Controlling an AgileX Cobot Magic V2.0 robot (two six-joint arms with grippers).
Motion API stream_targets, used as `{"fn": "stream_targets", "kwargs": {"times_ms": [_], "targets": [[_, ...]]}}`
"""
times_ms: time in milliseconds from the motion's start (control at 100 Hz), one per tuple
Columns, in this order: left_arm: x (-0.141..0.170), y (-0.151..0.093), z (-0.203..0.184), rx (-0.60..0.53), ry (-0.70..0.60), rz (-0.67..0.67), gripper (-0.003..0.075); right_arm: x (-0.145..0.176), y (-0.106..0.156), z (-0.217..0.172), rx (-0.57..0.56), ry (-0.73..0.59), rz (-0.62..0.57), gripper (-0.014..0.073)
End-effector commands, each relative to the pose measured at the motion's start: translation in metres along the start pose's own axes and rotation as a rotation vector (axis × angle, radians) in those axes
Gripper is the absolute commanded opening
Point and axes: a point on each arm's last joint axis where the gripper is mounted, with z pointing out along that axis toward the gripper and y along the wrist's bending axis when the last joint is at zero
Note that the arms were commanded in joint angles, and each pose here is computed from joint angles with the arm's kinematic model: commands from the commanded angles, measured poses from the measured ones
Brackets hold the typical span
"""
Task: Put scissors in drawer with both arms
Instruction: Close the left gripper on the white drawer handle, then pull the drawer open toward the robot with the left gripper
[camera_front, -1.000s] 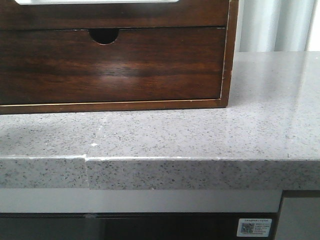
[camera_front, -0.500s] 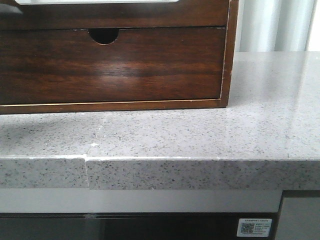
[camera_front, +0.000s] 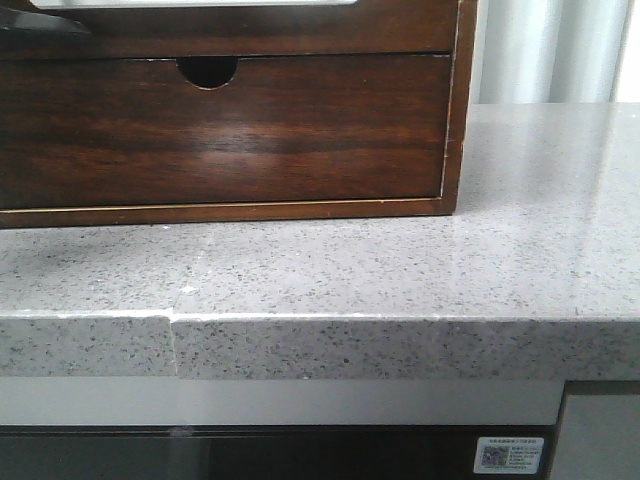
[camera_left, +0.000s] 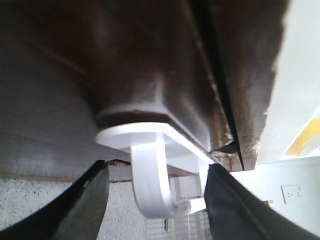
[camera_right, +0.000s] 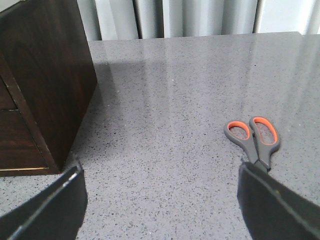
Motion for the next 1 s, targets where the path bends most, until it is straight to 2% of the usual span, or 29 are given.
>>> {"fn": "stream_targets", "kwargs": {"times_ms": [0,90,280,490,650,830,990], "targets": [[-0.003,-0.021,-0.001,0.124,0.001,-0.015,0.0383,-0.017,0.0,-0.002,0.007,-0.094,-0.011,0.0556],[-0.004,-0.017,0.002,0.113,0.003,-0.022,0.0342,-0.017,0.0,-0.002,0.007,-0.094,-0.011,0.0556],[-0.004,-0.014,0.004,0.111,0.014,-0.032,0.0162,-0.017,0.0,-0.002,0.007,-0.094,-0.011,0.0556],[-0.003,-0.016,0.004,0.128,0.032,-0.031,0.0031,-0.017,0.0,-0.002,0.007,-0.092,-0.011,0.0556],[0.003,-0.021,0.002,0.184,0.099,0.007,-0.002,-0.017,0.0,-0.002,0.007,-0.092,-0.011,0.0556],[0.004,-0.022,-0.007,0.208,0.159,0.061,-0.002,-0.017,0.0,-0.002,0.007,-0.092,-0.011,0.0556],[0.011,-0.025,-0.026,0.208,0.153,0.113,-0.002,-0.017,0.0,-0.002,0.007,-0.092,-0.011,0.0556]]}}
